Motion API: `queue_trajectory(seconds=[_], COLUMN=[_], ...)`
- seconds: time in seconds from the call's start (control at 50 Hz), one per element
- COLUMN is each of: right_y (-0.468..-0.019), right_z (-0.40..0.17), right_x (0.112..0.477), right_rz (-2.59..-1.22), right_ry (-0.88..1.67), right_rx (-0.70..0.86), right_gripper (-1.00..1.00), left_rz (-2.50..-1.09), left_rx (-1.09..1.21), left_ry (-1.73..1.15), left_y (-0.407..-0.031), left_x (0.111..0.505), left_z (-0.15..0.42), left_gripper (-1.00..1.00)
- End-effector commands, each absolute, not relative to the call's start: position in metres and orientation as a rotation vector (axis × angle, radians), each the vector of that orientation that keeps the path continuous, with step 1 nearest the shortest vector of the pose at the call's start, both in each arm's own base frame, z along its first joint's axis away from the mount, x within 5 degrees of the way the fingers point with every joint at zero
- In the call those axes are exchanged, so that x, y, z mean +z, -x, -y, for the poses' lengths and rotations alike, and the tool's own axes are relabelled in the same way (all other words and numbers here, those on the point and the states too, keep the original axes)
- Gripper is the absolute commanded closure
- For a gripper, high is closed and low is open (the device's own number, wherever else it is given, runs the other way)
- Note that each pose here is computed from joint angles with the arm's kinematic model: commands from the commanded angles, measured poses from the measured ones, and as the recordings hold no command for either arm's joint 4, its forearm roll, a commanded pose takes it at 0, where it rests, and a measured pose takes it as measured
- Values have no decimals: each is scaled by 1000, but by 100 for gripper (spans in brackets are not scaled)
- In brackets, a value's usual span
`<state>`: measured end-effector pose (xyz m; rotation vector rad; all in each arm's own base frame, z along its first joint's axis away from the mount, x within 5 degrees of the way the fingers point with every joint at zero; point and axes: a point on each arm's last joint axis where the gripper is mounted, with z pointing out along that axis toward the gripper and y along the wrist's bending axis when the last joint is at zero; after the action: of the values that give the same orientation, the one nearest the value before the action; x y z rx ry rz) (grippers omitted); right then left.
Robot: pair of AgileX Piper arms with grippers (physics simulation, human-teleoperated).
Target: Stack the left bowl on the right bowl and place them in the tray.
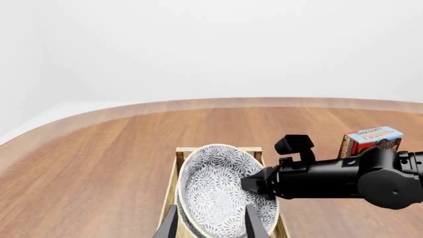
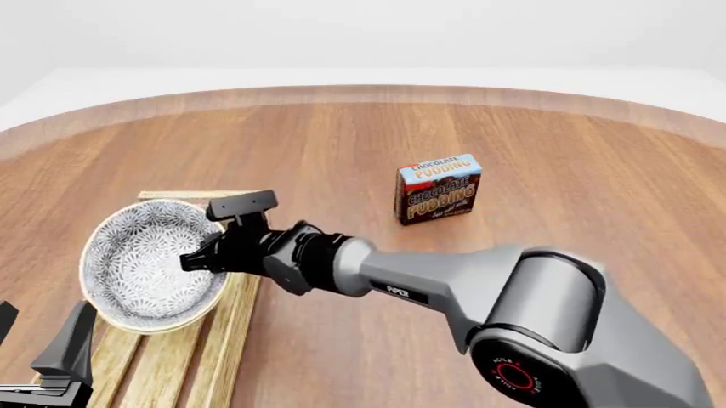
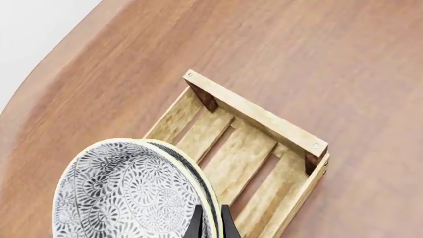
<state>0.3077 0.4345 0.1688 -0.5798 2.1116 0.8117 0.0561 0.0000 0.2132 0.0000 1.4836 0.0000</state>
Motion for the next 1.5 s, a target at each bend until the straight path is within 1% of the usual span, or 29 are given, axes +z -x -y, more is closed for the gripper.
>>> queue_trajectory(seconds=[0.02,0.68,0.7,1.34,1.5], right_y=[-305,-298,-298,-302,-309], right_z=[-440,-451,-451,-447,-438], right_x=[170,161,161,162,171], right_rz=[-2135,-2150,-2150,-2149,-2150], right_ry=[520,592,592,587,580], right_rx=[863,831,833,823,801], right_gripper=[100,100,-100,-100,-100], left_rz=[-1484,-1484,-1484,-1484,-1484], left_rx=[0,0,0,0,0], left_ry=[0,0,0,0,0], left_y=[-56,-56,-56,-56,-56], left_x=[213,213,213,213,213], left_z=[0,0,0,0,0], left_gripper=[-100,-100,-100,-100,-100])
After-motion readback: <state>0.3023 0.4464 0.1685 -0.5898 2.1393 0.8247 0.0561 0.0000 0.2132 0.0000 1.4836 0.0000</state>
